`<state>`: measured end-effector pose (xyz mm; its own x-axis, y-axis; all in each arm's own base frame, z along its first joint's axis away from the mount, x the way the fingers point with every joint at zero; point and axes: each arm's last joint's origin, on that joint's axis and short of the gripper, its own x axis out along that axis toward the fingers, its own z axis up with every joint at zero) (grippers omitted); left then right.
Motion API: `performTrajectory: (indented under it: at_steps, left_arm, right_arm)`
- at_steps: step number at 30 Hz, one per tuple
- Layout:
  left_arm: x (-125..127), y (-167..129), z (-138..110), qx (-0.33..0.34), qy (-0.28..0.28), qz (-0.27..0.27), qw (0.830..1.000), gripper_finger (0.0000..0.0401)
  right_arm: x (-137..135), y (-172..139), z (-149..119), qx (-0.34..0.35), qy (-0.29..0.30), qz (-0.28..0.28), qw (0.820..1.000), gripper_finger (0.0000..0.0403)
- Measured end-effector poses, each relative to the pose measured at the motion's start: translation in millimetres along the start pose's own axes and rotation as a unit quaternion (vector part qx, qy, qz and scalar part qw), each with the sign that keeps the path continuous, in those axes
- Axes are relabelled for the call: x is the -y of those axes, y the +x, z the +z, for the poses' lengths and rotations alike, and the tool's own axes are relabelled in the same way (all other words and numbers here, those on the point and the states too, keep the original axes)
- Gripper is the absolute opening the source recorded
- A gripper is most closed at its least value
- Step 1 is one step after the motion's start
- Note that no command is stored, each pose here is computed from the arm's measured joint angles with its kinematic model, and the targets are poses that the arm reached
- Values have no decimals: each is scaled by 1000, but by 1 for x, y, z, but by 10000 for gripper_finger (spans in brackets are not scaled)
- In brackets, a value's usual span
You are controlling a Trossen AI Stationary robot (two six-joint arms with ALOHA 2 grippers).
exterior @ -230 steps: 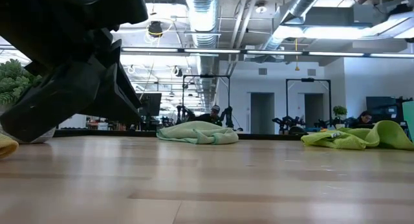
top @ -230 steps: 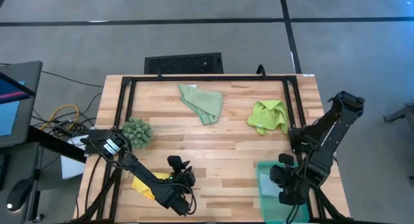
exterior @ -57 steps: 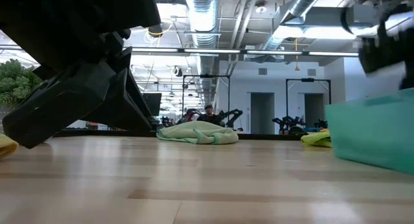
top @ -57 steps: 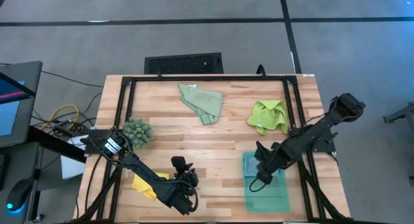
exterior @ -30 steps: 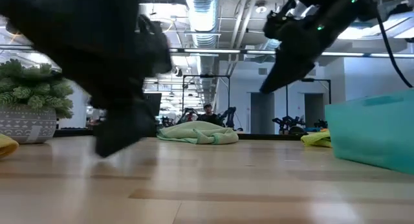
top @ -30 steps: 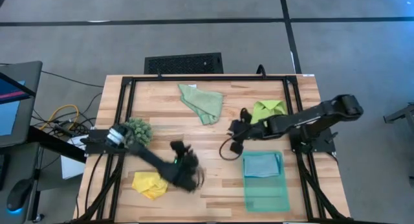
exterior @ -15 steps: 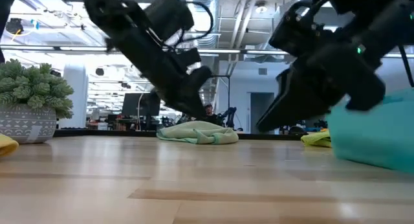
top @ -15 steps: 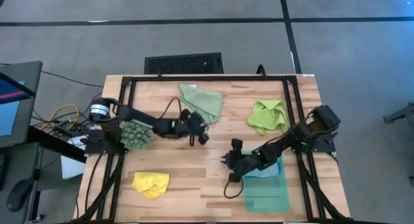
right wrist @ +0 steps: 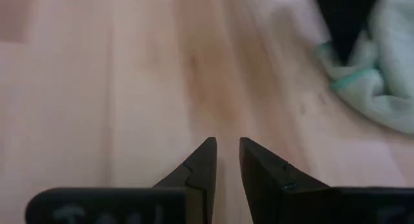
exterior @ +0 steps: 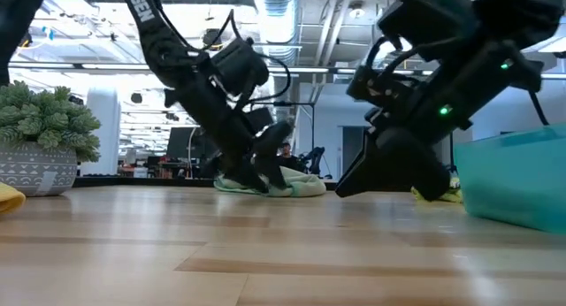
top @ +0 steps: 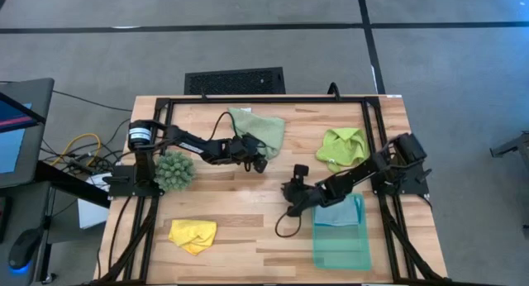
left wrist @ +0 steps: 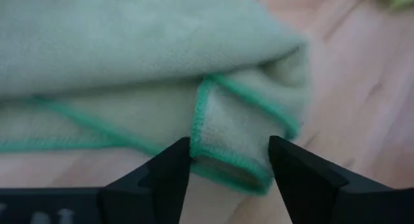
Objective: Fold microfiber towels
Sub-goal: Fold the green microfiber cloth
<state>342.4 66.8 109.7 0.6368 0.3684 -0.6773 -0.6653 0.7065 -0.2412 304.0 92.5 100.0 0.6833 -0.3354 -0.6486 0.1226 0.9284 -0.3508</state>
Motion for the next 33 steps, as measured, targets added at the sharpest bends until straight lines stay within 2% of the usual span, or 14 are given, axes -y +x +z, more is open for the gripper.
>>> performTrajectory:
  at_steps: [3, 6, 10, 13, 15, 17, 20, 23, 25, 27, 33]
  left_arm:
    - [-6, 5, 5, -3, 9, -19, 1000, 182]
    - [-10, 5, 13, -10, 31, -53, 998, 142]
    - [-3, -13, 44, 30, 80, -93, 992, 59]
    - [3, -36, 65, 48, 128, -85, 987, 10]
    - [12, -57, 81, 83, 152, -75, 982, 10]
    - [24, -83, 92, 113, 177, -61, 976, 10]
    - [38, -113, 93, 139, 211, -57, 966, 4]
    - [49, -129, 88, 145, 221, -75, 962, 2]
    - [53, -130, 84, 138, 229, -79, 960, 5]
    - [56, -121, 78, 127, 232, -68, 962, 11]
    - [38, -79, 70, 82, 162, -6, 983, 67]
  right_arm:
    - [9, 4, 5, 7, -32, -10, 999, 91]
    - [20, 8, 10, 8, -73, -29, 997, 91]
    - [41, 1, 26, 16, -126, -109, 986, 91]
    - [59, -17, 41, 29, -143, -161, 976, 91]
    - [72, -35, 49, 38, -136, -171, 975, 91]
    - [84, -52, 56, 55, -115, -157, 979, 91]
    - [96, -72, 53, 73, -76, -103, 989, 91]
    - [101, -76, 39, 84, -25, -28, 996, 91]
    - [101, -71, 29, 92, 11, 15, 996, 91]
    - [99, -63, 18, 92, 12, 33, 995, 91]
    - [101, -42, 19, 129, -10, -7, 992, 91]
